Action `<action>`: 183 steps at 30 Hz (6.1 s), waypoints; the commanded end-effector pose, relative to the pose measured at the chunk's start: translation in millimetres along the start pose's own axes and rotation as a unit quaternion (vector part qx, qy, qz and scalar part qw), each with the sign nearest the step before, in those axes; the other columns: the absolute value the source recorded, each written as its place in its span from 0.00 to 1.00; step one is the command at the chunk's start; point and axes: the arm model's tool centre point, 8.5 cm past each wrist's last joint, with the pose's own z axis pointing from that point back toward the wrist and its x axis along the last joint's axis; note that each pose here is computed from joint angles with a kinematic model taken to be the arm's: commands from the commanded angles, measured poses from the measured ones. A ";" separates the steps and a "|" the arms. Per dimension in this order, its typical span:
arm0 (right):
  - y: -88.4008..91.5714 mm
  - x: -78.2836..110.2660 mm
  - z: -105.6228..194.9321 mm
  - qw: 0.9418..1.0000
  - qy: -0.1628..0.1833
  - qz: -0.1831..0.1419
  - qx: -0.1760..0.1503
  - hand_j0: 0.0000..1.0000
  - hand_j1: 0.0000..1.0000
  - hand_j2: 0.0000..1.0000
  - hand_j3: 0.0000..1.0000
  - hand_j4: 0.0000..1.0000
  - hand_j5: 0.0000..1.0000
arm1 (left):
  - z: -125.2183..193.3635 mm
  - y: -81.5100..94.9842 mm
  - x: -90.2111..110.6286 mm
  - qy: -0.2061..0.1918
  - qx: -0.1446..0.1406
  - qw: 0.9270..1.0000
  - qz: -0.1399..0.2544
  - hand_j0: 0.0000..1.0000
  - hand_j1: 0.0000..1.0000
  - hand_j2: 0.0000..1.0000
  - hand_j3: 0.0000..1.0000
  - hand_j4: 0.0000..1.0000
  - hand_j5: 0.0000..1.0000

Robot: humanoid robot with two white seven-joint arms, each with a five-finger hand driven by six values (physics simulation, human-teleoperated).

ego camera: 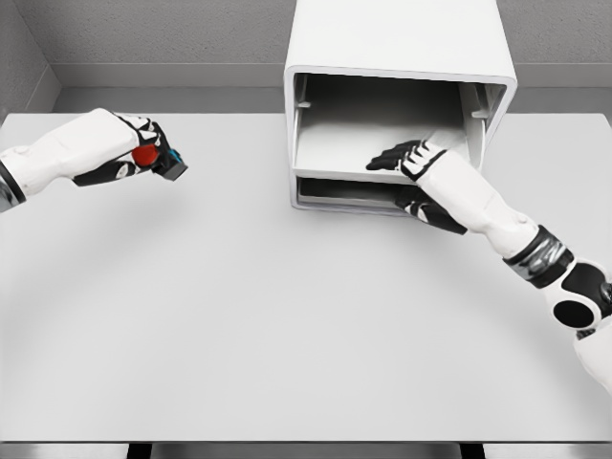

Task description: Slide open multi-storey tabletop storage cabinets and put open load switch and slide close multi-storey tabletop storage cabinets

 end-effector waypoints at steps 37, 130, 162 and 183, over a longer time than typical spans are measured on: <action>-58.7 18.9 41.1 0.999 -0.008 0.031 -0.038 0.72 0.72 0.72 0.72 0.72 0.72 | -14.7 20.0 49.4 -0.068 0.059 0.996 -0.009 0.37 0.37 0.37 0.37 0.37 0.37; 0.2 26.4 139.0 0.994 0.105 -0.018 0.024 0.50 0.50 0.50 0.50 0.50 0.50 | -148.1 9.4 179.3 -0.162 0.117 0.980 0.019 0.59 0.59 0.59 0.59 0.59 0.59; 0.2 26.7 138.7 0.994 0.104 -0.015 0.025 0.50 0.50 0.50 0.50 0.50 0.50 | -147.2 10.3 178.2 -0.160 0.119 0.980 0.020 0.84 0.84 0.84 0.84 0.84 0.84; -16.2 21.1 121.4 0.996 0.087 0.005 0.009 0.50 0.50 0.50 0.50 0.50 0.50 | 104.3 -68.7 24.3 0.038 0.226 0.944 0.237 1.00 1.00 1.00 1.00 1.00 1.00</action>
